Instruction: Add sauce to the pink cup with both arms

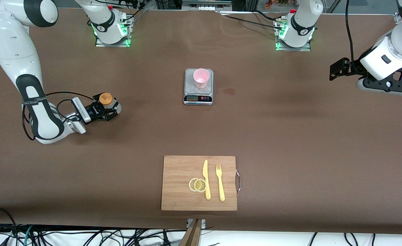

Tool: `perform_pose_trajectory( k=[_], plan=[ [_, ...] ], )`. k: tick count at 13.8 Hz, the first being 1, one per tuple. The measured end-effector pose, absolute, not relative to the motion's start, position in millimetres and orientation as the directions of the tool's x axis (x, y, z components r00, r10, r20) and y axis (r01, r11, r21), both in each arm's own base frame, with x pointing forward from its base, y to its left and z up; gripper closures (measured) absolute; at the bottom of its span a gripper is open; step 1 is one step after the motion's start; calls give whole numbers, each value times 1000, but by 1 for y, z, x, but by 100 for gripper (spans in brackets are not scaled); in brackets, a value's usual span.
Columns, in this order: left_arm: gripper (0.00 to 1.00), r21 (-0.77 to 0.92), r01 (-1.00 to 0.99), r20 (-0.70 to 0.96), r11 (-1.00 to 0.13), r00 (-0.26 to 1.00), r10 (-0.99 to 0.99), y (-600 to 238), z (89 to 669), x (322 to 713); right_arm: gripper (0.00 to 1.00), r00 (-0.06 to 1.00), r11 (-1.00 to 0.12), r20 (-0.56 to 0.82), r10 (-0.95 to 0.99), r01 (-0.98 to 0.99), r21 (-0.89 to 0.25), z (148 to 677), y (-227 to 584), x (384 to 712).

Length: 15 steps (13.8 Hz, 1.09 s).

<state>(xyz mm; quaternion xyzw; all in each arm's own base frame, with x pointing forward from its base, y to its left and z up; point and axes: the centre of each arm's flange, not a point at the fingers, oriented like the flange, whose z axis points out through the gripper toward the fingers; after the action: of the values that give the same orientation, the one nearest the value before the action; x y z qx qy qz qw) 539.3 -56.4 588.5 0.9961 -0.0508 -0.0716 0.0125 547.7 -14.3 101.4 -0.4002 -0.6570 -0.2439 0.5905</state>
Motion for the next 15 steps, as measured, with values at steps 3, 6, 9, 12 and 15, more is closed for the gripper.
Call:
perform_pose_trajectory(
  k=[3, 6, 9, 12, 15],
  plan=[
    [0, 32, -100, -142, -994, 985, -103, -57, 588, 539, 40, 19, 553, 972, 235, 819, -150, 103, -21, 548],
    [0, 32, -100, -142, -994, 984, -103, -57, 588, 539, 9, 25, 545, 973, 227, 825, -148, 106, -32, 549],
    [0, 32, -101, -142, -994, 984, -105, -57, 588, 539, 0, 2, 564, 971, 240, 814, -141, 116, -45, 556],
    [0, 32, -101, -142, -994, 984, -105, -58, 588, 539, 0, -62, 587, 954, 293, 799, -128, 136, -68, 571],
    [0, 32, -102, -142, -994, 984, -105, -58, 588, 539, 0, -151, 612, 921, 358, 783, -109, 174, -86, 589]
  ],
)
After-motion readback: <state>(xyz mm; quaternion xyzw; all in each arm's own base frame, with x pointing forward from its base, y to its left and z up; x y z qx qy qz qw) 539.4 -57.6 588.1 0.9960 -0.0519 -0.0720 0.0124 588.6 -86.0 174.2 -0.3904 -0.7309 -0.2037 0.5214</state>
